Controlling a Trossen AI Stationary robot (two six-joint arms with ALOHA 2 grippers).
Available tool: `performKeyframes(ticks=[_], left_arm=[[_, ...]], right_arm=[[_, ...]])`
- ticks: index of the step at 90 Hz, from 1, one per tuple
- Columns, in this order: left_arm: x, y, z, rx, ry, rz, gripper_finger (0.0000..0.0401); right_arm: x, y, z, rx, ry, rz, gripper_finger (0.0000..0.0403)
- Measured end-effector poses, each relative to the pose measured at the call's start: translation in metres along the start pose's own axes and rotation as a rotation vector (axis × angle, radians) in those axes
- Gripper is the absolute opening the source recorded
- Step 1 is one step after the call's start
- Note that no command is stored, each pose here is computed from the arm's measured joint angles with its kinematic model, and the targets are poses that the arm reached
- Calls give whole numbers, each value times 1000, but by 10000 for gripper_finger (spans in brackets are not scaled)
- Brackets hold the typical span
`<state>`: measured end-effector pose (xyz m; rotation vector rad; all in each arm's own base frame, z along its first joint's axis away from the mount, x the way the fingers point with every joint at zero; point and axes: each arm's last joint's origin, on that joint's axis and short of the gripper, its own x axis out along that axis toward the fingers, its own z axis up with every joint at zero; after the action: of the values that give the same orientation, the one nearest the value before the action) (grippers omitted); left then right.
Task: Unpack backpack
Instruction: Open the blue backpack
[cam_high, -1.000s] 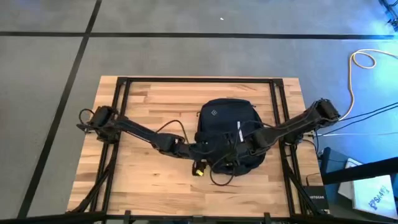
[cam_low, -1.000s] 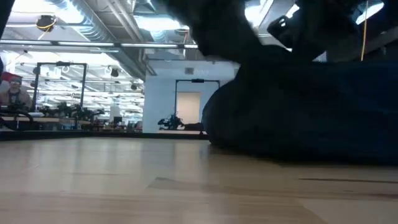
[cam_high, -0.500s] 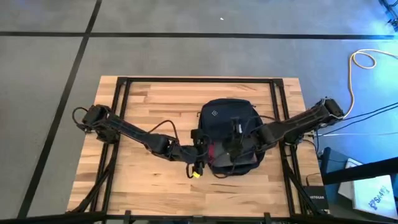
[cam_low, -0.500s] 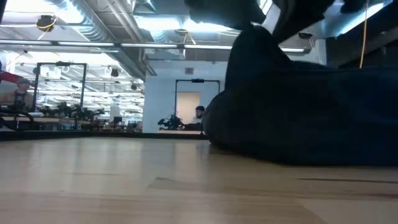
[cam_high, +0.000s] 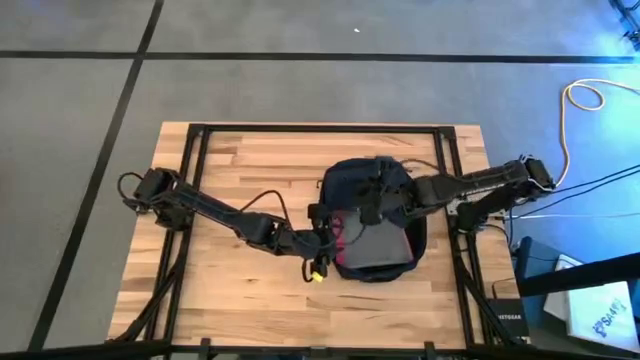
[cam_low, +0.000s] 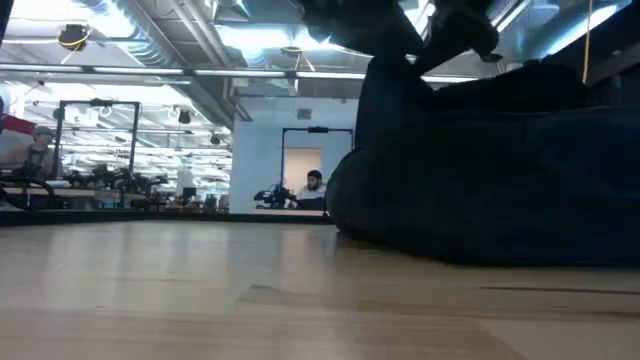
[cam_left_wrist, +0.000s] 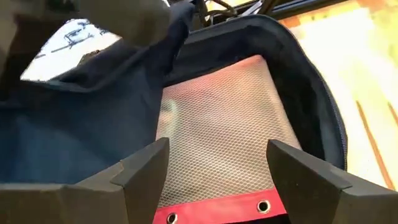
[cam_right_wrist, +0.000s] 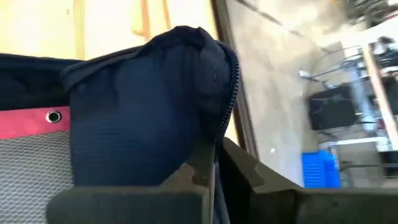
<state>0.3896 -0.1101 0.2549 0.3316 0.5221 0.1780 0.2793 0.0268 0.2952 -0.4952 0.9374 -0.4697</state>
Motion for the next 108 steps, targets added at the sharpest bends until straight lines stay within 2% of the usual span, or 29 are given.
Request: performKeyframes(ticks=[16,31,50,74,90,108], left_arm=[[0,1,-1,-6,4,0,255],[3,5,-3,-3,20,10,255],[11,18,-10,-102,54,42,255],[22,23,-39,-152,98,62,255],[25,20,-53,-182,87,49,255],[25,19,-55,-184,92,47,255]], right_arm=[[15,-34,2,27,-29,-14,0],[17,-81,4,123,-183,-30,0],[40,-139,-21,268,-206,16,0],[77,-207,-59,478,-172,-188,0],[119,-222,-83,585,-100,-145,0],[172,-216,-93,625,-58,-113,0]])
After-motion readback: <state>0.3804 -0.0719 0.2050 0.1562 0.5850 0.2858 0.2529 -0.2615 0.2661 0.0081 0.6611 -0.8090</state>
